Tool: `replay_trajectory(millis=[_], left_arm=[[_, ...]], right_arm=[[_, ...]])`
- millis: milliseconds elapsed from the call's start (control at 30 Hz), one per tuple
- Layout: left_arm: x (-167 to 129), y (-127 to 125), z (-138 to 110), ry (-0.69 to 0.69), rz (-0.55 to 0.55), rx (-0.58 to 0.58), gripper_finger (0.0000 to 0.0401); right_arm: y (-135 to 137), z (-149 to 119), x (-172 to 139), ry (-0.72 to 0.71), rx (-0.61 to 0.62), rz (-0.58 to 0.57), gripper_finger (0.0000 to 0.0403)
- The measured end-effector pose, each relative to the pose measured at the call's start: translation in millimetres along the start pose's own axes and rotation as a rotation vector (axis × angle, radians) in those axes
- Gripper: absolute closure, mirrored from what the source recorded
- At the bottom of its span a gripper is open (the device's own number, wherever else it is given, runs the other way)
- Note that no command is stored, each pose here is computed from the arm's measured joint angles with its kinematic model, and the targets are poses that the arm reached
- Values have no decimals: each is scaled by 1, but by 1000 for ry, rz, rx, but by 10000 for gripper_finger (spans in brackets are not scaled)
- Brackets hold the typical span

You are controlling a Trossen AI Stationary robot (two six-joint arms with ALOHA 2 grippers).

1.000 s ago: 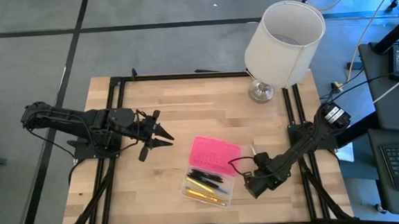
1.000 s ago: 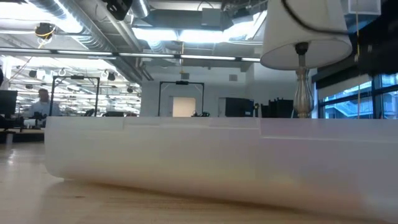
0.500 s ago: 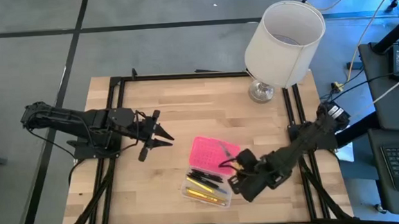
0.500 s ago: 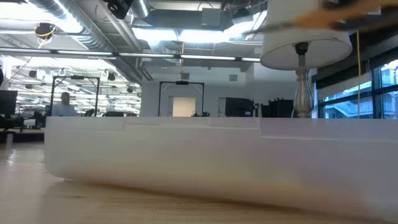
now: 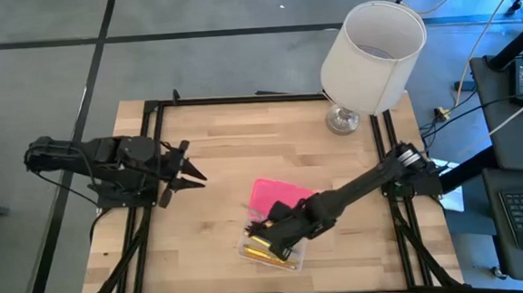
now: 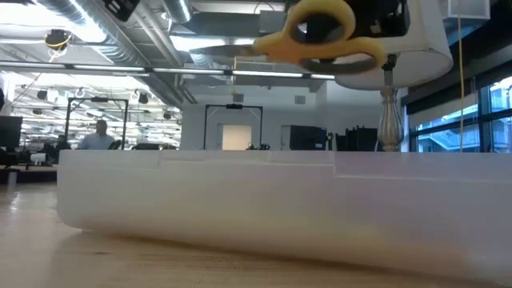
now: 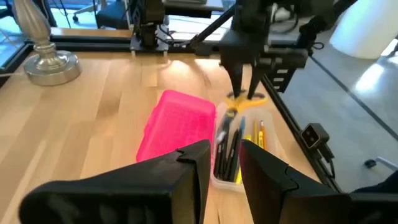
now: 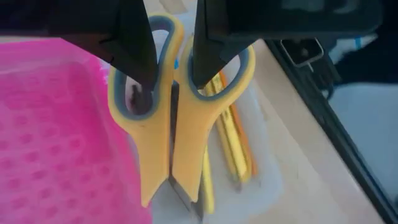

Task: Pick & place school supplies into a supply box
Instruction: Put the yellow scissors into the pink supply box

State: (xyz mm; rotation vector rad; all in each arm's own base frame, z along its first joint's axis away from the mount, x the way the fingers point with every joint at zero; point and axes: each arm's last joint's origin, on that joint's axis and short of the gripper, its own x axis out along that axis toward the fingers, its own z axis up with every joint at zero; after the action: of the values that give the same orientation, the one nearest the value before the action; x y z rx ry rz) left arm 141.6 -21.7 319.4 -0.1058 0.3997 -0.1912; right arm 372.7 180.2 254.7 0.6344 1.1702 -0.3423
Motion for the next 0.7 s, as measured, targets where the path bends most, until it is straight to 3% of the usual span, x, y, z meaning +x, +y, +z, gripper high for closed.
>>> replay_trajectory(millis=[400, 700], left_arm=[[-10, 0, 0, -29, 11, 27, 324], [-10, 0, 0, -28, 17, 29, 320]], right_arm=[[18, -24, 46, 200, -84, -45, 312], [18, -24, 55, 209, -139, -50, 312]])
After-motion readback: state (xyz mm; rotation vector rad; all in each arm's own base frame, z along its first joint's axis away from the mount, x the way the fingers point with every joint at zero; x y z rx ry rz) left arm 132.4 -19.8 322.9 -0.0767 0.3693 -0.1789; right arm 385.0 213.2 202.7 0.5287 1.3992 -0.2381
